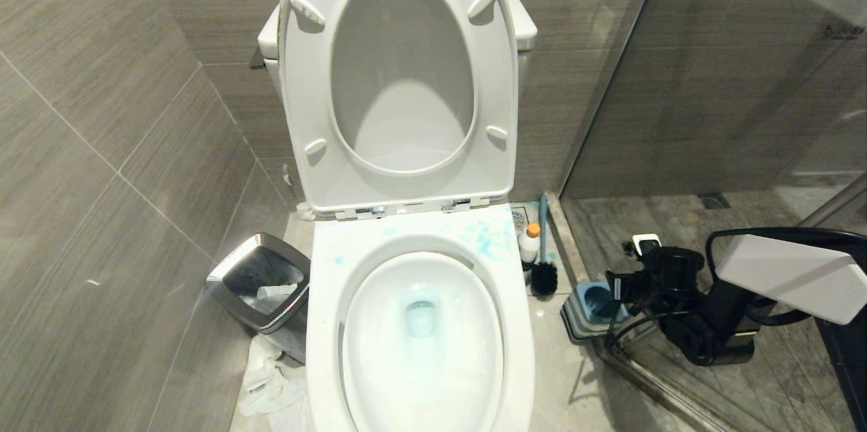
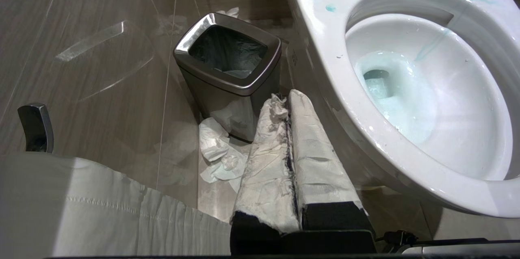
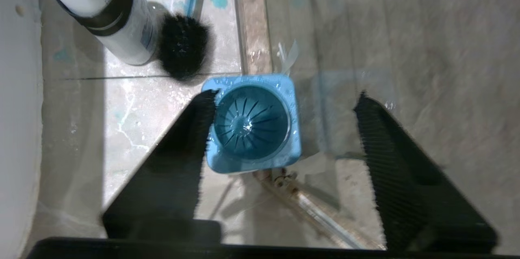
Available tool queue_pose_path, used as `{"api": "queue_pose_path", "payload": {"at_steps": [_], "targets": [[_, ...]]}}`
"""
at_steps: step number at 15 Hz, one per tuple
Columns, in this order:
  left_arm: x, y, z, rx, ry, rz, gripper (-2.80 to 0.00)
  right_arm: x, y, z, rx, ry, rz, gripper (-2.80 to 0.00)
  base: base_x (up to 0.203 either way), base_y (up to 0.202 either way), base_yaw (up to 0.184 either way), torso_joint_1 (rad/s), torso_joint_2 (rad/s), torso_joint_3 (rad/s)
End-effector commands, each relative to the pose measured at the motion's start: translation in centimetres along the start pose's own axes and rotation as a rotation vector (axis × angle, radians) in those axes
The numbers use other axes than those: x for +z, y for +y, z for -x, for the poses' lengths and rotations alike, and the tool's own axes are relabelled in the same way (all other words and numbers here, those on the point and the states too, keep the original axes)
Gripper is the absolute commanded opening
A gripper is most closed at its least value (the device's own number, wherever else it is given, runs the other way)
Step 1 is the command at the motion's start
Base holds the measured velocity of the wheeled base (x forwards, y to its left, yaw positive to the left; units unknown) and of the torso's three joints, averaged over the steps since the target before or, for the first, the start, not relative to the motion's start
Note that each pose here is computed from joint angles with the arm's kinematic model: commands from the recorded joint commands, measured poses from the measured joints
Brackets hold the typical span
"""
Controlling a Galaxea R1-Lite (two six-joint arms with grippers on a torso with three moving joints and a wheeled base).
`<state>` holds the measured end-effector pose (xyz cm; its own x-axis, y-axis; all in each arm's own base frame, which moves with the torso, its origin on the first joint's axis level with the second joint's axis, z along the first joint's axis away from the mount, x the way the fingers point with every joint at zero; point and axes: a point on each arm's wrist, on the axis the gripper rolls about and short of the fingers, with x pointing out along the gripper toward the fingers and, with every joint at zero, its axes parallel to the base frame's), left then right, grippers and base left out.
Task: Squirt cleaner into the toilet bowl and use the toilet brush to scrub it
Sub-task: Put the toilet brush back, then flush the toilet
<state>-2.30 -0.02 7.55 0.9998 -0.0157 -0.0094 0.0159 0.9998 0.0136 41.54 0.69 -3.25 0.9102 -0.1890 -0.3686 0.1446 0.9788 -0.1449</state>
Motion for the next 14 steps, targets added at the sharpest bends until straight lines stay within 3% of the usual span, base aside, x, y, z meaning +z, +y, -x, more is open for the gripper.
{"api": "queue_pose_path", "payload": {"at_steps": [1,6,11,14], "targets": [[0.0,0.0,0.0,0.000,0.002,0.000,-2.80,1.6,-0.1,1.1,0.000,-0.039,0.043,0.00,0.000,0.000,0.000,0.000,0.00,0.000],[0.0,0.0,0.0,0.000,0.001,0.000,-2.80,6.8,1.8,8.0,0.098,-0.181,0.087,0.00,0.000,0.000,0.000,0.000,0.00,0.000],[0.0,0.0,0.0,0.001,0.001,0.000,-2.80,15.2,3.4,17.9,0.200,-0.490,0.093,0.00,0.000,0.000,0.000,0.000,0.00,0.000],[0.0,0.0,0.0,0.000,0.003,0.000,-2.80,16.6,3.3,21.8,0.207,-0.582,0.169,0.00,0.000,0.000,0.000,0.000,0.00,0.000]]}}
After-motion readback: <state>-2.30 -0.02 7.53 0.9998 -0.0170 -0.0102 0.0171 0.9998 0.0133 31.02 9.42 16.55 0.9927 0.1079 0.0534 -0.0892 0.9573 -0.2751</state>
